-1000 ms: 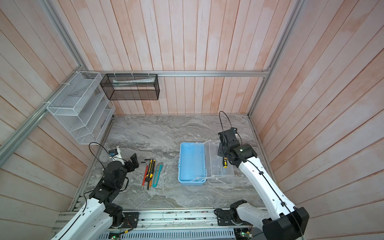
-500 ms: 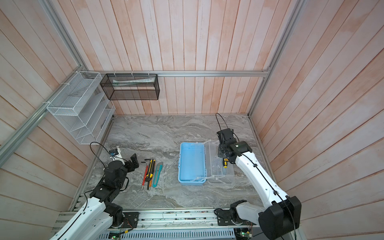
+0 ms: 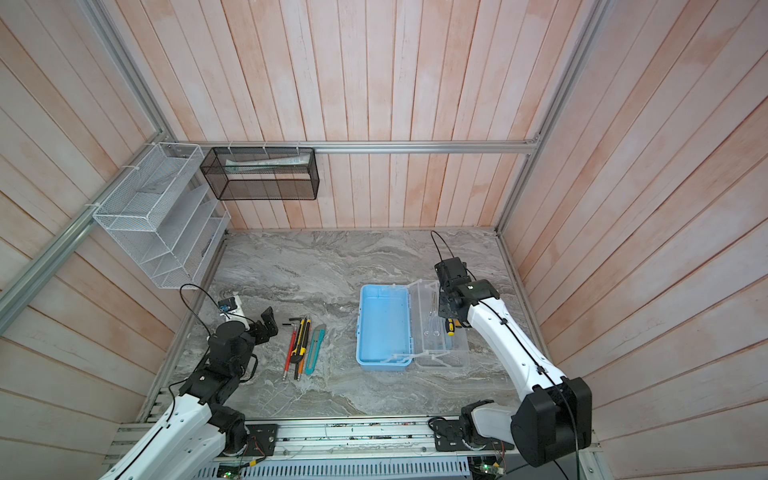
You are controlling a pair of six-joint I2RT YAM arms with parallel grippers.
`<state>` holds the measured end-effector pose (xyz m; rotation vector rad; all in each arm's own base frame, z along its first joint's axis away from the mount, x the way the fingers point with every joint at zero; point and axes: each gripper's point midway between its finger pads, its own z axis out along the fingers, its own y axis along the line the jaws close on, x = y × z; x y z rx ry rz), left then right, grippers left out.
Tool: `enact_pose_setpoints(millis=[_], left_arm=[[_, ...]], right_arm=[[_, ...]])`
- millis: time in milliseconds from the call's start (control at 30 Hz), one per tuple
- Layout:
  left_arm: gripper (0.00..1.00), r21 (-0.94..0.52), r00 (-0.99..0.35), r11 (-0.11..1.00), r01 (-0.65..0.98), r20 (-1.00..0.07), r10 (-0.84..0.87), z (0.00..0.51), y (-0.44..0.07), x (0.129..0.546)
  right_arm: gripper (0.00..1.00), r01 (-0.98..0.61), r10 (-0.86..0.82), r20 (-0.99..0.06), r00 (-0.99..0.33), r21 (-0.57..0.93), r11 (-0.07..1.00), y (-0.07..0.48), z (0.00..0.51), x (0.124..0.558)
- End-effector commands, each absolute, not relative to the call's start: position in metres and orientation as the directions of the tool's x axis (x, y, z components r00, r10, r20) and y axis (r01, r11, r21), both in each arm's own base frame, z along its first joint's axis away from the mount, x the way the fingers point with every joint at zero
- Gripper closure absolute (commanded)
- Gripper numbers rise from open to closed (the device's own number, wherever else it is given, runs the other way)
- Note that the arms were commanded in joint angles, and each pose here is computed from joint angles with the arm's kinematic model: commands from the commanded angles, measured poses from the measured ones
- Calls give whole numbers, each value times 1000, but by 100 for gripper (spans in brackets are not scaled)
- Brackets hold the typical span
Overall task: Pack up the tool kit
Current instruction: 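Lower the screwdriver beside the black-and-yellow one and open the right gripper, then move the open right gripper back over the teal utility knife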
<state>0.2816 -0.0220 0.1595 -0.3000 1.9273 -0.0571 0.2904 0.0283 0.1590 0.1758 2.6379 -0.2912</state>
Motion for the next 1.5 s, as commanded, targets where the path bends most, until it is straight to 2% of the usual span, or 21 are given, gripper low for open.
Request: enact_pose_setpoints(millis=[0, 100, 300, 400, 467, 533, 567, 633, 667, 767, 900, 1300, 1467], left_arm=[[1, -187, -326, 963, -192, -914, -243, 162, -19, 281], [1, -187, -326, 964, -192, -914, -242, 162, -19, 282], [1, -187, -329, 964, -188, -913, -241, 162, -20, 282], [1, -188, -328, 963, -193, -913, -244, 162, -19, 282], [1, -187, -327, 963, -194, -913, -243, 162, -19, 282], [1, -187, -326, 963, -194, -914, -243, 162, -19, 281], [1, -187, -326, 963, -194, -913, -243, 162, -19, 281], [1, -190, -322, 962, -195, -914, -246, 163, -18, 281], [1, -191, -320, 962, -195, -915, -247, 163, -18, 280], [1, -196, -311, 960, -199, -916, -252, 164, -17, 279], [1, -200, -305, 960, -196, -918, -253, 165, -17, 277], [1, -196, -312, 957, -216, -914, -258, 163, -14, 278], [1, -206, -295, 954, -219, -918, -266, 165, -12, 275]], right_arm=[[93, 156, 53, -464, -884, -187, 970, 27, 155, 290], [74, 149, 43, -462, -886, -195, 969, 27, 155, 291], [64, 132, 37, -487, -873, -162, 978, 32, 168, 293], [64, 141, 39, -510, -859, -164, 976, 31, 174, 295], [69, 131, 43, -525, -850, -132, 983, 36, 178, 298], [77, 74, 43, -537, -842, -37, 997, 55, 185, 302], [78, 33, 52, -548, -835, 45, 998, 72, 191, 304], [77, -81, 39, -586, -809, 178, 981, 114, 206, 303], [73, -126, 32, -610, -792, 216, 968, 134, 213, 301], [71, -212, 8, -649, -761, 261, 942, 184, 222, 291], [70, -308, -33, -638, -770, 325, 894, 251, 210, 272], [63, -485, -202, -576, -792, 393, 781, 399, 148, 241], [60, -488, -314, -483, -817, 290, 823, 419, 99, 238]])
